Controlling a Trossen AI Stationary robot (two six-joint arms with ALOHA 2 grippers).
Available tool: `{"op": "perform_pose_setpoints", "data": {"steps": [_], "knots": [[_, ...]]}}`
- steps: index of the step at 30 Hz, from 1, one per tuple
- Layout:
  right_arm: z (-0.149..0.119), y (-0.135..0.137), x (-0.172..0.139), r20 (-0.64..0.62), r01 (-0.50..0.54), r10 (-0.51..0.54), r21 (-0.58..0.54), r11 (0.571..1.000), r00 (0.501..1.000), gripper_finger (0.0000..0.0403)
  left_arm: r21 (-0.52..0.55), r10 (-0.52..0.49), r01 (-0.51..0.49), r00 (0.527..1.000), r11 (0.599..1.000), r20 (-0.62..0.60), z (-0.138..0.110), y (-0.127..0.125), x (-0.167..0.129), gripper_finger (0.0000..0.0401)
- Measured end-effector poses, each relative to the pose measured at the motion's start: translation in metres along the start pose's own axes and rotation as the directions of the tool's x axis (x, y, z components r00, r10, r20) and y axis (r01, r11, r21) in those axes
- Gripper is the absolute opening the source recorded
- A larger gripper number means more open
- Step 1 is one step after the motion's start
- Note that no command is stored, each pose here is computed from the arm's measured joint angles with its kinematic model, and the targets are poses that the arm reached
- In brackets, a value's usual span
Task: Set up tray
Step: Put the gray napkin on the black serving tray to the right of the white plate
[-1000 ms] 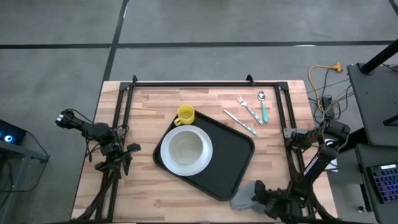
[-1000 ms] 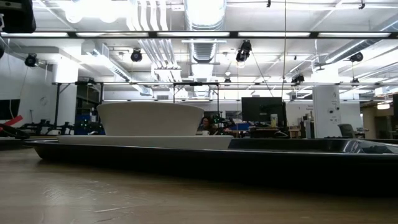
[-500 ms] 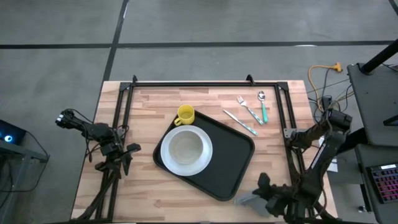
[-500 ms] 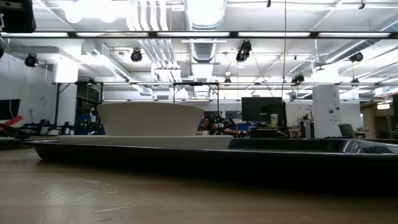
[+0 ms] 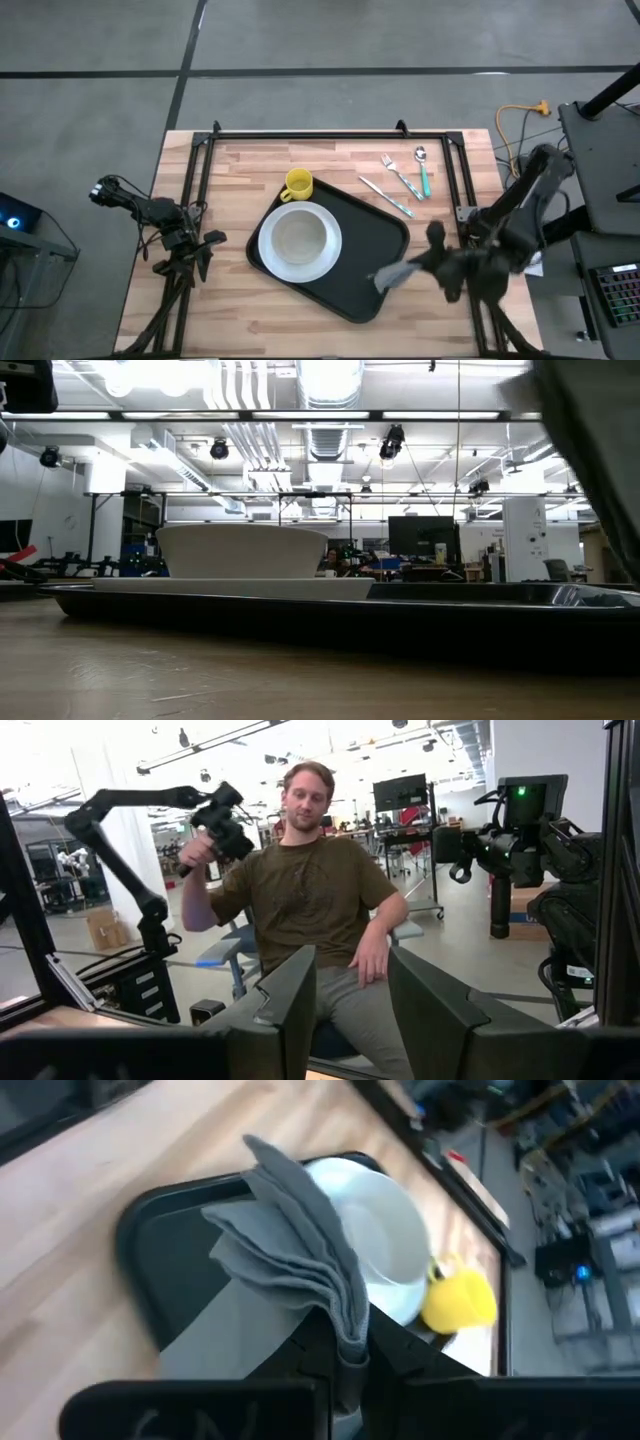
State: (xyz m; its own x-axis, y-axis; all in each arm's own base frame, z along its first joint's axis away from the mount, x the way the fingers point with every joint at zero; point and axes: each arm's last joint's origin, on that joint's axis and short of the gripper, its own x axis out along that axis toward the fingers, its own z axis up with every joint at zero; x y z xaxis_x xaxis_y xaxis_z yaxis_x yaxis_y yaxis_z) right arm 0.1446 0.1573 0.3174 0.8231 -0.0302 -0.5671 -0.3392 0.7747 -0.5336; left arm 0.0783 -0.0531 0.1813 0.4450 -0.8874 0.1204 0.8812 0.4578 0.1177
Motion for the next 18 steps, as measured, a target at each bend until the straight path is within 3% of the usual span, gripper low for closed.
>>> {"op": "perform_pose_setpoints", "data": {"steps": [10, 14, 18], "knots": [[-0.043, -0.052, -0.003, -0.01, 0.161, -0.163, 0.208, 0.965, 0.987, 0.0013, 0.0, 0.0, 0.0, 1.0, 1.0, 0.0, 0.0, 0.0, 0.0, 0.0112], [-0.055, -0.061, 0.008, -0.074, 0.234, -0.223, 0.242, 0.942, 0.972, 0.0013, 0.0, -0.001, 0.001, 1.0, 1.0, 0.0, 0.0, 0.0, 0.0, 0.0112], [-0.065, -0.068, 0.023, -0.158, 0.371, -0.341, 0.232, 0.899, 0.927, 0.0013, 0.0, 0.0, 0.0, 1.0, 1.0, 0.0, 0.0, 0.0, 0.0, 0.0112]]}}
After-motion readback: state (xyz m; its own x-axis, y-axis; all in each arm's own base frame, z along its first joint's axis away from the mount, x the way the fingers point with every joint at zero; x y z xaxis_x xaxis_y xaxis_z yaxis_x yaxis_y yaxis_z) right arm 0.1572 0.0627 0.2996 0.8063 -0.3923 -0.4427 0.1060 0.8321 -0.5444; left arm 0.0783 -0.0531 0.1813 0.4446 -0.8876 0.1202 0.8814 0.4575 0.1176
